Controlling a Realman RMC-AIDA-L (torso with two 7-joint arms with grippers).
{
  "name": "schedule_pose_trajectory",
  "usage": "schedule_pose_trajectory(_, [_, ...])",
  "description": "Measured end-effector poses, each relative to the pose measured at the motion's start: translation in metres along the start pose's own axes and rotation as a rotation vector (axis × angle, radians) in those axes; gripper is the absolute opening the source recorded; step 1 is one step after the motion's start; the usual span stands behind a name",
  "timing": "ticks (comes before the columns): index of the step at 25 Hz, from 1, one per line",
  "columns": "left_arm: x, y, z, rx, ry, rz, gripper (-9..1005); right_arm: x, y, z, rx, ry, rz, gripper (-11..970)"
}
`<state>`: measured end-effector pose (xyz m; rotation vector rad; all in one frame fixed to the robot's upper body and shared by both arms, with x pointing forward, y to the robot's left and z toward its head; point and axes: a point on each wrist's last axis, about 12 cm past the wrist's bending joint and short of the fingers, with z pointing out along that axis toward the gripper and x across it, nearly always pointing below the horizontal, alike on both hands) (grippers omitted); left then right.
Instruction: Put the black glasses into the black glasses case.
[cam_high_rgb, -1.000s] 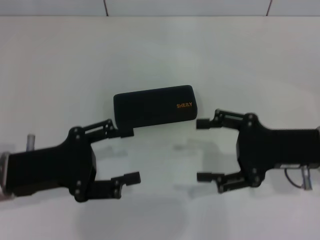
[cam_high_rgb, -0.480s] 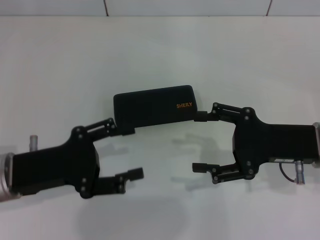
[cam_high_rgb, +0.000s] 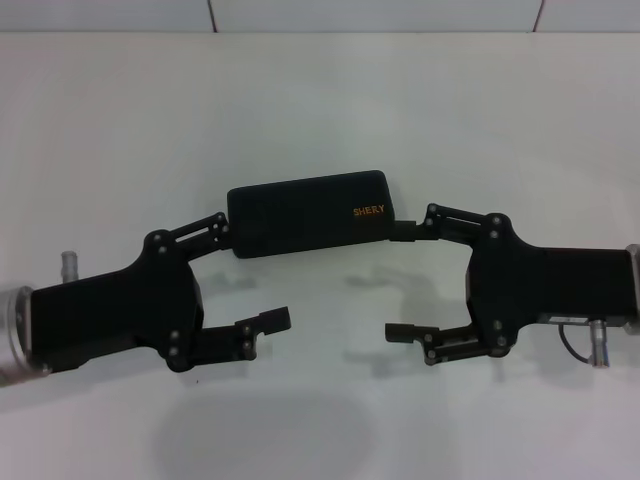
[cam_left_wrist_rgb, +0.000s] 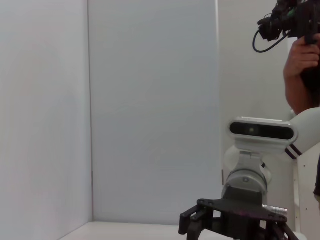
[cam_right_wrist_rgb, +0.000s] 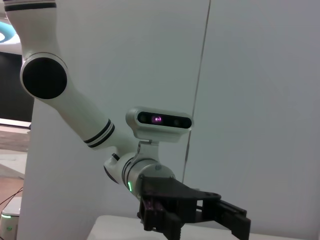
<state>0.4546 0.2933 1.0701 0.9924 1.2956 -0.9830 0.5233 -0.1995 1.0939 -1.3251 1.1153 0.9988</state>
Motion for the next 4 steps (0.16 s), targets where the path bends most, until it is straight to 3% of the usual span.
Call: schedule_pose_trajectory(4, [0.0007, -0.0004, 0.0001, -0.001, 0.0, -0.004, 831, -0.0008, -0.0006, -0.001, 0.013, -0.009, -0.001, 879])
